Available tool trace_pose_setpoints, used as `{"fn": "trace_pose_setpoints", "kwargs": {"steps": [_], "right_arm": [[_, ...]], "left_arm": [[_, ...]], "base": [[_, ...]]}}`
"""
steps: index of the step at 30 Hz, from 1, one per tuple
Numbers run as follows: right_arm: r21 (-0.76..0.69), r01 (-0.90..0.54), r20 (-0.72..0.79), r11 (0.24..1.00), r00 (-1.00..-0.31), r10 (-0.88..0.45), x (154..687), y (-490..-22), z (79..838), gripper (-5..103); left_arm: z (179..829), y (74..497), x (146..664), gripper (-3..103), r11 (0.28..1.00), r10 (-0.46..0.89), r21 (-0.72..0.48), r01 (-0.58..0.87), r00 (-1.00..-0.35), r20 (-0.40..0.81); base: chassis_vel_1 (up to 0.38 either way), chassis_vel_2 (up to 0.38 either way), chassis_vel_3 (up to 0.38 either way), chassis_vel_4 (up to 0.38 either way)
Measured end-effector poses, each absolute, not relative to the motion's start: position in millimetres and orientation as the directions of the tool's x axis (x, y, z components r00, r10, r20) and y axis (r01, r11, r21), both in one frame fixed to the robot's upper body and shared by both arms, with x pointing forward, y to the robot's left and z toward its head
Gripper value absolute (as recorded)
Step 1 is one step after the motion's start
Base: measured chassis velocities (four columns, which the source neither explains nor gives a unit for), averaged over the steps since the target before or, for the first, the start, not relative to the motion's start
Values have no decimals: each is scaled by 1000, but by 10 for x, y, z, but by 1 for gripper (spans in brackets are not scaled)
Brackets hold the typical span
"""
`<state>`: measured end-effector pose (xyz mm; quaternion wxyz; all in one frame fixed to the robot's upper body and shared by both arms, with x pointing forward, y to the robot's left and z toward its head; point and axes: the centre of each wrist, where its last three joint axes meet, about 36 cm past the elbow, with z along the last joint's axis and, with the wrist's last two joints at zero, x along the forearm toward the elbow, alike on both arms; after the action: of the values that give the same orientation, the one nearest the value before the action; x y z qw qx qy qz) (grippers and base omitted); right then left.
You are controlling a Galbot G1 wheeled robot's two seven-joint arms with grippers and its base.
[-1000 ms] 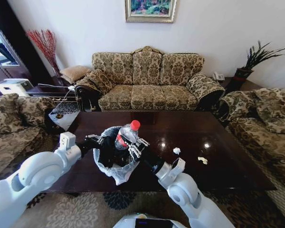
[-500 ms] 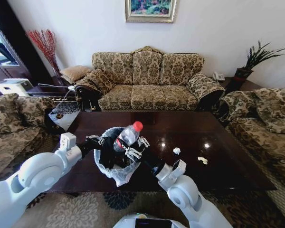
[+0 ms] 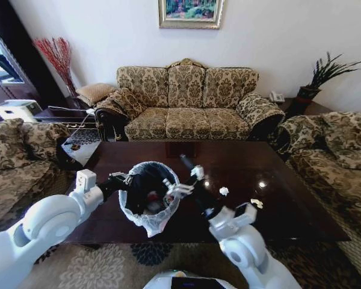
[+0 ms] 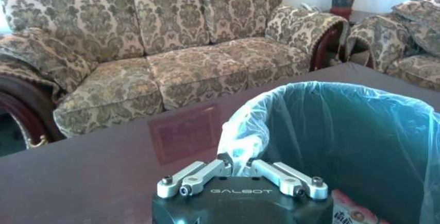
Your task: Move to the front of the table and place the trash on the table into the trash bin.
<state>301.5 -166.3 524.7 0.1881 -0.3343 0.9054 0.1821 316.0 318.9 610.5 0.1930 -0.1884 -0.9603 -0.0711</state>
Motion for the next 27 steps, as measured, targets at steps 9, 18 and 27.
{"fn": "trace_pose_setpoints", "kwargs": {"steps": [9, 18, 27], "right_arm": [[296, -230, -160, 927, -969, -189, 3221, -2178, 4686, 100], [289, -103, -4, 952, -994, -107, 3347, -2316, 3967, 100], [274, 5, 138, 962, -990, -34, 3709, -2338, 3148, 100]], "left_arm": [[6089, 3179, 3116, 3, 924, 331, 55, 380, -861, 387], [6051, 3162, 3067, 3, 926, 330, 46, 375, -862, 385], [6029, 3143, 3021, 3, 925, 335, 36, 378, -858, 390]], "base": [[0, 0, 0, 0], [-5, -8, 7, 7], [-96, -104, 100, 106]]}}
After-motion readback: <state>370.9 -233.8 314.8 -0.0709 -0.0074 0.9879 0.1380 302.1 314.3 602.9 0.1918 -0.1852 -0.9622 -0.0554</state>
